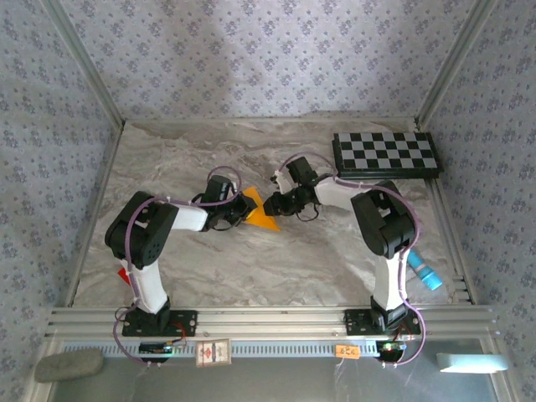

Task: Fold a paper plane with a square sheet of paper (pick it up from the middle)
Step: Fourth fold the wing at the center of the table.

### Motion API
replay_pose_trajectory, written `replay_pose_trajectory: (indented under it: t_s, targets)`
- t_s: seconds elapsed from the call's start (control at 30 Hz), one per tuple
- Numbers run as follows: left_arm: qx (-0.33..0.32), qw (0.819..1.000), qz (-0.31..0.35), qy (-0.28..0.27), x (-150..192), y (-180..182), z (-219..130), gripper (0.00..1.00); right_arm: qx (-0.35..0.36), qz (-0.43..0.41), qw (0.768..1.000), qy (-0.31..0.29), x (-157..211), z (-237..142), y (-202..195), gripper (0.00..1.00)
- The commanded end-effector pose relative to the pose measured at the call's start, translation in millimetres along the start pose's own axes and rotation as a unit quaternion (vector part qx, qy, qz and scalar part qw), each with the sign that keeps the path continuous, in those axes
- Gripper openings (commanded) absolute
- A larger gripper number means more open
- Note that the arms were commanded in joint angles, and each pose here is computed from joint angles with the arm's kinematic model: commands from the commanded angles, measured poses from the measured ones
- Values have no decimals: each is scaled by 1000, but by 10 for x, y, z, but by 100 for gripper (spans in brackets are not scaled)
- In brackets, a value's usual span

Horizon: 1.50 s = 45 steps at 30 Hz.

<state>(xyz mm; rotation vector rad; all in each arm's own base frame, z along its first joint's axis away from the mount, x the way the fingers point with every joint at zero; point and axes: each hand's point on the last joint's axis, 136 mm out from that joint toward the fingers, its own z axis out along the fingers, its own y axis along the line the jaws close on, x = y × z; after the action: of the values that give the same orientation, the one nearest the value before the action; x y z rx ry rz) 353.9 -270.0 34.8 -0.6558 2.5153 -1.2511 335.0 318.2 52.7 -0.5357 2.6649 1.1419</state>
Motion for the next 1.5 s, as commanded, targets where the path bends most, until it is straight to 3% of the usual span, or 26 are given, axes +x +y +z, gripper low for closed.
replay_pose_trajectory:
  t_s: [0.0,0.9,1.47]
  targets:
    - [3,1000,1,2,20,-29,-23,12,15,-4,1000,16,31,77,-88,28]
    - [34,999,-6,3,36,-192,-62,10,17,-58,998,29,43,294,-135,26]
    - [58,998,4,-14,-44,-353,-216,11,-59,-35,997,26,85,295,-91,6]
